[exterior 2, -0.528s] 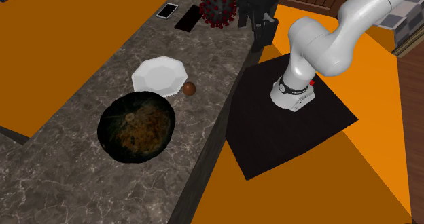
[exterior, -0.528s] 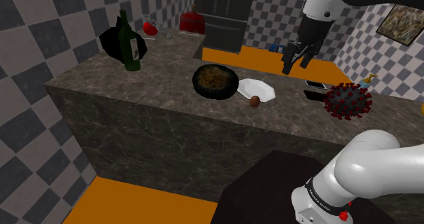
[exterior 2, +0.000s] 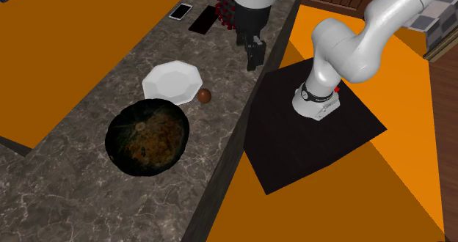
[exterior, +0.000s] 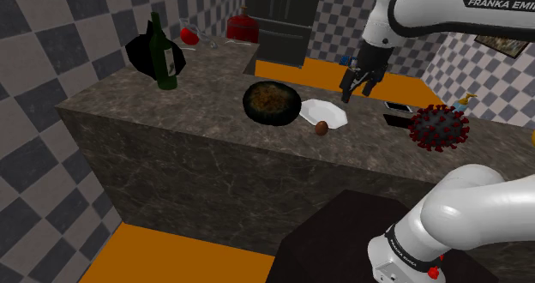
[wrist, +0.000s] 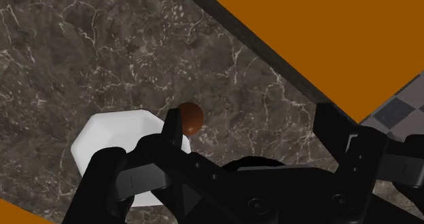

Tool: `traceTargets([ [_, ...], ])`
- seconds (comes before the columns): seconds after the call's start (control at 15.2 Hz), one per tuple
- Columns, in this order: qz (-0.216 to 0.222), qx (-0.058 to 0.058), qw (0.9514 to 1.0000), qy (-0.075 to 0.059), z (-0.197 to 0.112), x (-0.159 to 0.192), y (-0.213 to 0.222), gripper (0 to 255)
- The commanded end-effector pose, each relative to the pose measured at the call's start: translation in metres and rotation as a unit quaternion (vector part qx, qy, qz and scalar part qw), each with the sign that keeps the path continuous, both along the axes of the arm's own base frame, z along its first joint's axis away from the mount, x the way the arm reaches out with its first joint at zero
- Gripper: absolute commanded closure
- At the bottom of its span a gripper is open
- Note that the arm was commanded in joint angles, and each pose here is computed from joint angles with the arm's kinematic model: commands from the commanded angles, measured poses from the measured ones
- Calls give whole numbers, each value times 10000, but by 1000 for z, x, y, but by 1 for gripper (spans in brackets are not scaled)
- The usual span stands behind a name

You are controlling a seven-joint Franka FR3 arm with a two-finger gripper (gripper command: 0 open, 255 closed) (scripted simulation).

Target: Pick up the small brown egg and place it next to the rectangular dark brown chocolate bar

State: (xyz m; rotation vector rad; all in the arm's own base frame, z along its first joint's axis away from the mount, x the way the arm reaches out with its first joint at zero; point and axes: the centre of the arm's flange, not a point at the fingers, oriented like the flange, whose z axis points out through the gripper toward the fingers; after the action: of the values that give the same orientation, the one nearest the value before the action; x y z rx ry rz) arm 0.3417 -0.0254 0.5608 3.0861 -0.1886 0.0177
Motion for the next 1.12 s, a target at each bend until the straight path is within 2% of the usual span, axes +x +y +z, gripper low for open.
traceTargets([
  [0.0, -39, 40, 10000, -15, -21, 13, -11, 0],
  [1.06, -359, 363, 9987, -68, -186, 120, -97, 0],
])
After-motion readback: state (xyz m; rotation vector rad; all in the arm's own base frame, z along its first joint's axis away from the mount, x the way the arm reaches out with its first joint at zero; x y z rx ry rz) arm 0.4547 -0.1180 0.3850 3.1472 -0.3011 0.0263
